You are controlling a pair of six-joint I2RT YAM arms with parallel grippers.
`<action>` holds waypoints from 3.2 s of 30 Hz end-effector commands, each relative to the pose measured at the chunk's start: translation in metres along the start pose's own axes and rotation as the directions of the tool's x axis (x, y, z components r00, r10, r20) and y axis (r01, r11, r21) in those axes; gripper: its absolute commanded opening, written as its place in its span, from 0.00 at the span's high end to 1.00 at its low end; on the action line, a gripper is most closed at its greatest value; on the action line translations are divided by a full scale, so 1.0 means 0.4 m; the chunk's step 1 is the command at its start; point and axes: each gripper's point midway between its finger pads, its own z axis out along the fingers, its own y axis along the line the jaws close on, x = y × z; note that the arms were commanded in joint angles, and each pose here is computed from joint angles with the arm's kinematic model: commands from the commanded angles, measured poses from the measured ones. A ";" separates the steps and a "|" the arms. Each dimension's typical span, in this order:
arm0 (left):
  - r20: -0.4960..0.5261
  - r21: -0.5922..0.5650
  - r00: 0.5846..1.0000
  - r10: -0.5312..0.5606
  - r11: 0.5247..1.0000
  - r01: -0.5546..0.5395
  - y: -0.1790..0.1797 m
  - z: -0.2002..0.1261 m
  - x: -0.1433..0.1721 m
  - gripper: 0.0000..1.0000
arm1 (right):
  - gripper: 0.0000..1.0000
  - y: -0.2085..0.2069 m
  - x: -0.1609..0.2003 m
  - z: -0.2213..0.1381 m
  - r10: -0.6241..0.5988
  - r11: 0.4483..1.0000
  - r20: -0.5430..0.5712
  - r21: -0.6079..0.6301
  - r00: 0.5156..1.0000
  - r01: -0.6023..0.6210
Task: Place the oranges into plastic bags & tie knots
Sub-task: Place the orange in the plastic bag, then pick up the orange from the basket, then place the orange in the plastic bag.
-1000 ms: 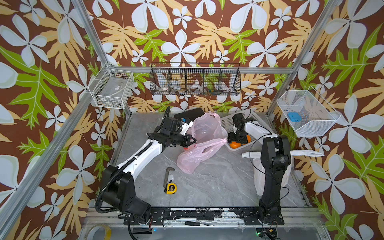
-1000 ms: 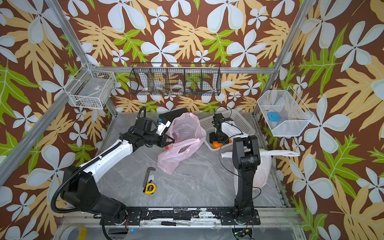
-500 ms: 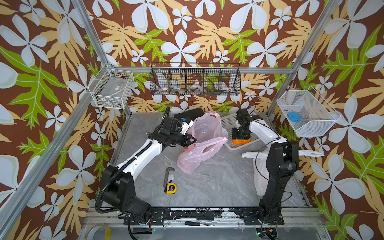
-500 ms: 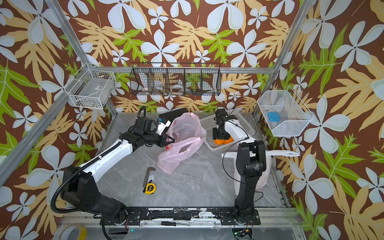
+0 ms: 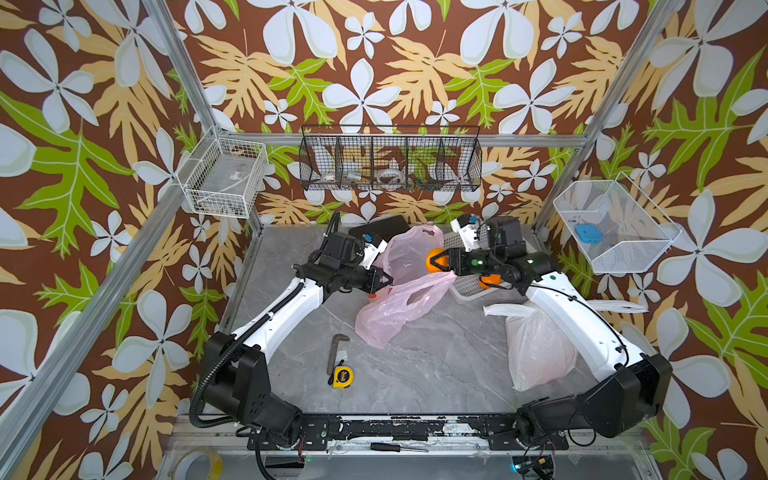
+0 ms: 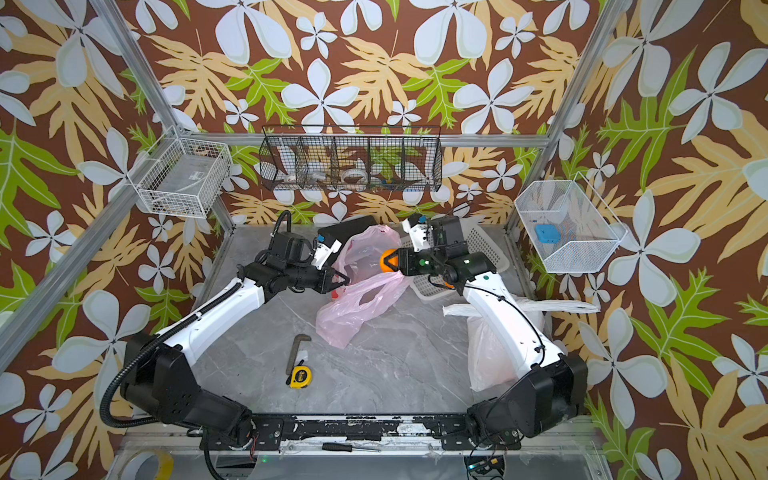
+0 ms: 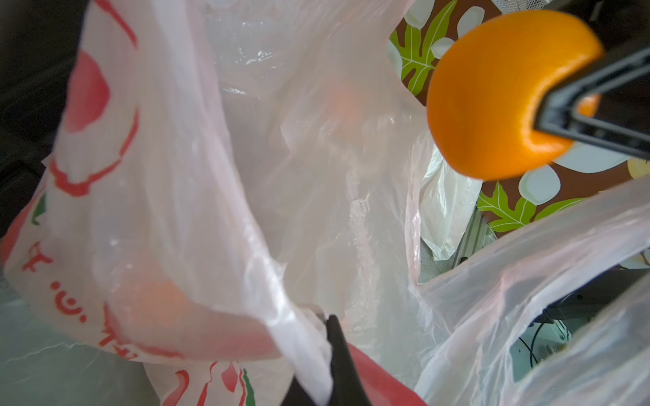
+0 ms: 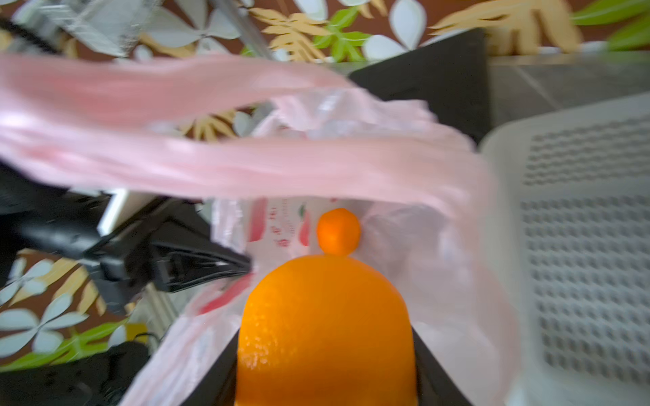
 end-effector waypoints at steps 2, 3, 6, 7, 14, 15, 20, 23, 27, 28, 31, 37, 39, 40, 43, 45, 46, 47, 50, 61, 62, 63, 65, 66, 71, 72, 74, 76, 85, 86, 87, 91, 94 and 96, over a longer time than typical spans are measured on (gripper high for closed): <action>0.016 0.016 1.000 0.010 1.000 -0.010 -0.015 -0.011 -0.011 1.00 | 0.58 -0.016 -0.010 0.080 0.042 0.999 -0.002 0.003 0.999 -0.042; 0.018 0.013 1.000 0.010 1.000 -0.010 -0.013 -0.012 -0.011 1.00 | 0.53 -0.038 -0.003 0.097 0.064 0.997 -0.015 0.030 0.998 -0.064; 0.019 0.009 1.000 0.006 1.000 -0.006 -0.012 -0.012 -0.010 1.00 | 0.01 -0.073 0.006 0.117 0.075 0.994 -0.036 0.083 0.997 -0.072; 0.020 0.009 1.000 0.005 1.000 -0.005 -0.012 -0.013 -0.011 1.00 | 0.00 -0.081 -0.007 0.104 0.053 0.992 -0.016 0.120 0.998 -0.050; 0.023 -0.002 1.000 0.014 1.000 -0.014 -0.012 -0.019 -0.010 1.00 | 0.00 -0.147 -0.106 -0.121 -0.179 0.857 0.145 0.509 0.973 0.082; 0.022 -0.002 1.000 0.015 1.000 -0.015 -0.012 -0.018 -0.010 1.00 | 0.00 -0.192 -0.108 -0.155 -0.182 0.803 0.153 0.594 0.971 0.056; 0.020 0.000 1.000 0.015 1.000 -0.015 -0.012 -0.018 -0.007 1.00 | 0.04 -0.489 -0.007 -0.277 0.021 0.512 0.104 0.853 0.994 -0.101; 0.020 0.001 1.000 0.016 1.000 -0.016 -0.013 -0.019 -0.007 1.00 | 0.02 -0.613 0.076 -0.257 0.194 0.501 0.028 0.856 0.981 -0.124; 0.025 0.005 0.999 0.019 1.000 -0.020 -0.017 -0.021 -0.014 1.00 | 0.01 -0.725 0.144 -0.199 0.327 0.512 -0.088 0.853 0.941 -0.098; 0.025 0.006 0.999 0.022 1.000 -0.022 -0.018 -0.020 -0.015 1.00 | 0.00 -0.745 0.155 -0.184 0.349 0.512 -0.111 0.854 0.931 -0.090; 0.021 0.009 1.000 0.018 1.000 -0.019 -0.018 -0.019 -0.014 1.00 | 0.00 -0.801 0.187 -0.137 0.408 0.527 -0.152 0.844 0.900 -0.097; 0.019 0.007 1.000 0.018 1.000 -0.018 -0.018 -0.023 -0.009 1.00 | 0.00 -0.830 0.239 -0.071 0.472 0.575 -0.218 0.811 0.854 -0.111; 0.017 0.007 1.000 0.020 1.000 -0.020 -0.019 -0.022 -0.008 1.00 | 0.02 -0.839 0.257 -0.067 0.487 0.567 -0.230 0.817 0.843 -0.105; 0.018 0.007 1.000 0.020 1.000 -0.020 -0.019 -0.023 -0.008 1.00 | 0.03 -0.842 0.265 -0.066 0.495 0.563 -0.233 0.819 0.837 -0.105; 0.017 0.007 1.000 0.019 1.000 -0.019 -0.018 -0.021 -0.009 1.00 | 0.11 -0.850 0.284 -0.062 0.509 0.561 -0.244 0.821 0.826 -0.104; 0.014 0.006 1.000 0.018 1.000 -0.018 -0.017 -0.021 -0.009 1.00 | 0.20 -0.851 0.287 -0.058 0.513 0.563 -0.245 0.820 0.823 -0.107; 0.013 0.006 1.000 0.018 1.000 -0.019 -0.017 -0.020 -0.008 1.00 | 0.27 -0.851 0.287 -0.058 0.514 0.563 -0.243 0.819 0.823 -0.110; 0.015 0.006 1.000 0.019 1.000 -0.019 -0.017 -0.021 -0.010 1.00 | 0.33 -0.848 0.284 -0.058 0.515 0.564 -0.238 0.818 0.824 -0.116; 0.017 0.006 1.000 0.020 1.000 -0.020 -0.020 -0.024 -0.014 1.00 | 0.39 -0.834 0.257 -0.070 0.498 0.564 -0.213 0.816 0.841 -0.127; 0.013 -0.003 1.000 0.022 1.000 -0.022 -0.021 -0.029 -0.012 1.00 | 0.45 -0.469 0.008 -0.159 0.178 0.828 0.066 0.529 0.982 -0.186; 0.013 -0.005 1.000 0.022 1.000 -0.022 -0.021 -0.030 -0.012 1.00 | 0.48 -0.405 -0.008 -0.156 0.154 0.882 0.108 0.433 0.982 -0.186; 0.012 -0.004 1.000 0.022 1.000 -0.022 -0.021 -0.030 -0.012 1.00 | 0.51 -0.348 -0.021 -0.153 0.140 0.922 0.146 0.342 0.979 -0.183; 0.014 -0.004 1.000 0.025 1.000 -0.025 -0.022 -0.033 -0.012 1.00 | 0.52 -0.252 -0.024 -0.132 0.111 0.972 0.156 0.190 0.982 -0.140; 0.015 -0.004 1.000 0.027 1.000 -0.027 -0.023 -0.034 -0.013 1.00 | 0.52 -0.211 -0.024 -0.117 0.085 0.984 0.142 0.142 0.986 -0.106; 0.012 -0.003 1.000 0.028 1.000 -0.027 -0.024 -0.033 -0.012 1.00 | 0.52 -0.059 -0.019 -0.030 -0.021 0.999 0.075 -0.027 0.997 0.023; 0.011 -0.004 1.000 0.027 1.000 -0.027 -0.023 -0.033 -0.011 1.00 | 0.52 -0.051 -0.017 -0.013 -0.020 0.999 0.065 -0.032 0.998 0.023; 0.013 -0.003 0.999 0.030 1.000 -0.029 -0.024 -0.033 -0.012 1.00 | 0.52 -0.056 -0.009 0.020 -0.007 1.000 0.042 -0.028 0.999 0.008; 0.017 -0.009 1.000 0.026 1.000 -0.026 -0.021 -0.033 -0.013 1.00 | 0.32 -0.068 -0.001 0.037 -0.005 1.000 0.030 -0.011 1.000 0.006; 0.033 -0.015 0.999 0.023 1.000 -0.022 -0.018 -0.033 -0.019 1.00 | 0.00 -0.146 -0.063 -0.149 -0.254 0.905 0.236 0.400 0.938 0.145; 0.032 -0.014 0.999 0.023 1.000 -0.022 -0.018 -0.032 -0.019 1.00 | 0.01 -0.143 -0.074 -0.178 -0.268 0.900 0.260 0.411 0.928 0.145; 0.034 -0.015 0.999 0.024 1.000 -0.024 -0.017 -0.033 -0.020 1.00 | 0.00 -0.140 -0.084 -0.204 -0.268 0.902 0.287 0.411 0.920 0.135; 0.031 -0.013 0.999 0.022 1.000 -0.022 -0.016 -0.030 -0.017 1.00 | 0.03 -0.072 -0.111 -0.256 -0.322 0.938 0.383 0.251 0.866 0.237; 0.030 -0.007 0.999 0.025 1.000 -0.025 -0.020 -0.030 -0.016 1.00 | 0.06 -0.045 -0.116 -0.250 -0.421 0.906 0.368 0.212 0.829 0.366; 0.029 -0.006 0.999 0.023 1.000 -0.023 -0.018 -0.030 -0.016 1.00 | 0.08 -0.015 -0.113 -0.234 -0.462 0.885 0.357 0.125 0.812 0.448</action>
